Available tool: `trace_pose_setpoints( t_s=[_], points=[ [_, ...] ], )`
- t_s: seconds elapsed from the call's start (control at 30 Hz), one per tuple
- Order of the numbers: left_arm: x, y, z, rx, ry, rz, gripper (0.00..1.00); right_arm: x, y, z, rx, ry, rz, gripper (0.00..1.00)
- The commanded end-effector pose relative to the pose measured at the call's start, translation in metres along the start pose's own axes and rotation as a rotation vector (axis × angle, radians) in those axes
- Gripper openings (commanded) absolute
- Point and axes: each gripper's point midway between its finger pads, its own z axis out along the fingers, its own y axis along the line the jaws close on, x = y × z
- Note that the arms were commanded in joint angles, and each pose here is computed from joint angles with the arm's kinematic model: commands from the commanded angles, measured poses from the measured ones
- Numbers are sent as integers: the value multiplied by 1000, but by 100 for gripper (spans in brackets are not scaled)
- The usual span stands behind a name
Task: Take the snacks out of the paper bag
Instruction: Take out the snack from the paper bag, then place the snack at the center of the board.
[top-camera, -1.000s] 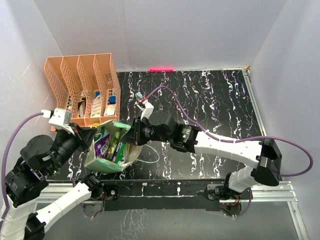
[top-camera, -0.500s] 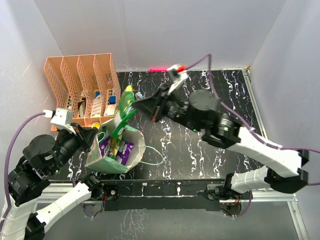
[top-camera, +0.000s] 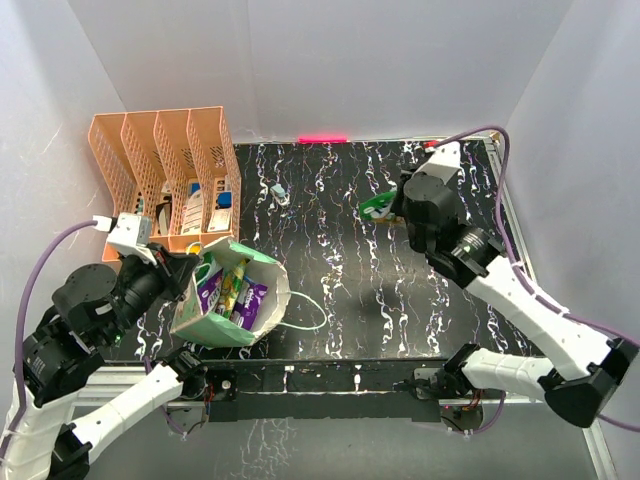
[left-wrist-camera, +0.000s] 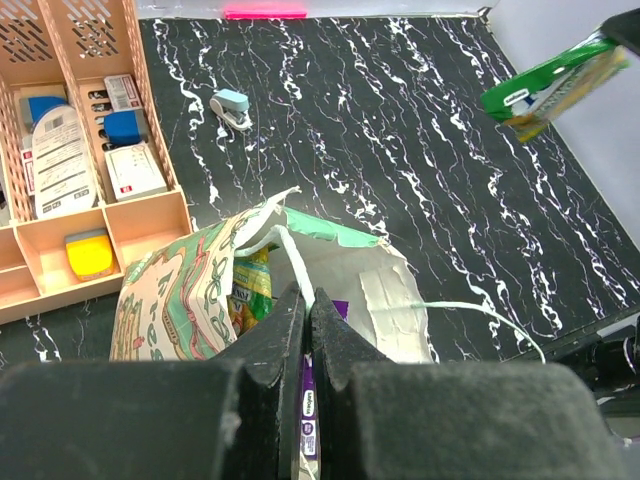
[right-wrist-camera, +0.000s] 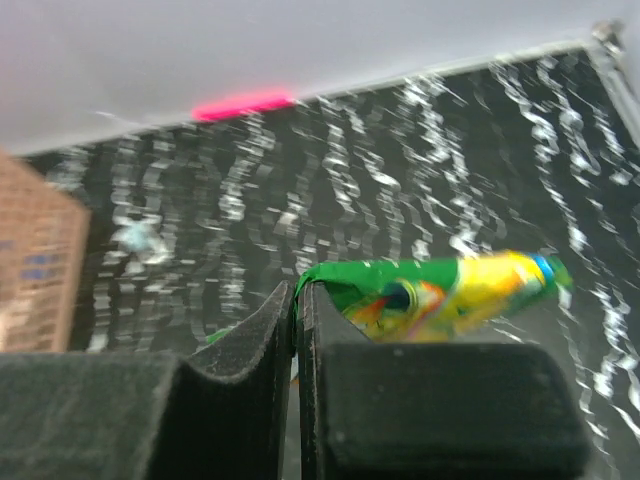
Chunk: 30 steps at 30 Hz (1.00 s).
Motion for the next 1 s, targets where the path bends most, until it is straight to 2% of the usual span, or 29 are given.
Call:
trace_pose_setpoints(
  t_s=[0.0,0.17,0.33,0.43,0.5,0.57,0.73,0.9,0.97],
  points=[
    [-6,-6,4,17,2,9,0,13,-30,38,35,21,39,7],
    [-9,-13,6,53,-3,25,0,43,-47,111,40,126,131,7],
    [-4,-32,10,164,22,77,0,27,-25,192,-98,140,284,7],
    [4,-59,9,329,53,124,0,3,-13,224,-186,134,395,7],
    [10,-82,4,476,63,158,0,15,-23,245,-205,170,493,7],
    [19,-98,-2,590,87,159,0,31,-38,255,-206,203,566,7],
    [33,-119,-11,731,166,122,0,115,-104,252,-81,325,656,7],
    [51,-136,-18,856,266,76,0,186,-145,224,-3,431,591,8],
    [58,-138,-19,870,304,60,0,208,-167,206,52,478,561,12]
  ],
)
